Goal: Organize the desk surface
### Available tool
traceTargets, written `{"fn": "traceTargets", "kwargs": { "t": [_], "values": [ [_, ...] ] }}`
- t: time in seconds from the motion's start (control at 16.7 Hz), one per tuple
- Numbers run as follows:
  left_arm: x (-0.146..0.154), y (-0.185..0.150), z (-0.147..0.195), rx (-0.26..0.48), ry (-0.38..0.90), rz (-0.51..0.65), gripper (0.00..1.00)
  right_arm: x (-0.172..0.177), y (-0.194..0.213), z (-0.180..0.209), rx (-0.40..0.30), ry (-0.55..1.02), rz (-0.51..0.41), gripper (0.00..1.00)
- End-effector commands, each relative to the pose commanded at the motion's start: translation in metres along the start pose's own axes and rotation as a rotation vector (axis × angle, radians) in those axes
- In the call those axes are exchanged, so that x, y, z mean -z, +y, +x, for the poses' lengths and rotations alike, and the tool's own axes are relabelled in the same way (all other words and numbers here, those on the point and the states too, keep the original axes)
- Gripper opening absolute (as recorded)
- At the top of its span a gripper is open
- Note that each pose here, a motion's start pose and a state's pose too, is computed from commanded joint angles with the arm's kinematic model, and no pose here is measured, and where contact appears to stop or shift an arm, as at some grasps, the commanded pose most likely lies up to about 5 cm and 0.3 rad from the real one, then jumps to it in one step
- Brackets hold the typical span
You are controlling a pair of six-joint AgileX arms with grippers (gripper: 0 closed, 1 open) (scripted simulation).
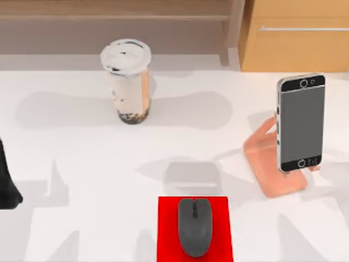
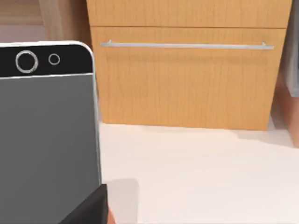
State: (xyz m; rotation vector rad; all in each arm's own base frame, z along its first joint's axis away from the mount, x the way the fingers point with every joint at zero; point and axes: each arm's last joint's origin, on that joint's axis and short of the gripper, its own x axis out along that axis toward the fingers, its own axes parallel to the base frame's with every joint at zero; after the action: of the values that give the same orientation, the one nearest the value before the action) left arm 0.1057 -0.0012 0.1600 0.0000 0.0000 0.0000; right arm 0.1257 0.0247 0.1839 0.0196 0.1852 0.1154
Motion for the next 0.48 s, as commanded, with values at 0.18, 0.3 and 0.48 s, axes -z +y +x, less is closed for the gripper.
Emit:
{"fn": "traceTargets", "kwargs": {
  "t": [0.18, 0.3, 0.48],
  "values": [
    [0.0, 0.0, 0.0, 0.0, 0.0, 0.0, 1.0, 0.012, -0.014, -0.013, 0.058, -0.113, -0.002, 1.0],
    [0.0, 0.0, 0.0, 0.0, 0.0, 0.0, 1.0, 0.02, -0.02, -0.017, 0.09, -0.159, -0.011, 1.0],
    [0.0, 0.0, 0.0, 0.0, 0.0, 0.0, 1.0, 0.027, -0.024, -0.018, 0.115, -0.185, -0.019, 1.0]
  ]
}}
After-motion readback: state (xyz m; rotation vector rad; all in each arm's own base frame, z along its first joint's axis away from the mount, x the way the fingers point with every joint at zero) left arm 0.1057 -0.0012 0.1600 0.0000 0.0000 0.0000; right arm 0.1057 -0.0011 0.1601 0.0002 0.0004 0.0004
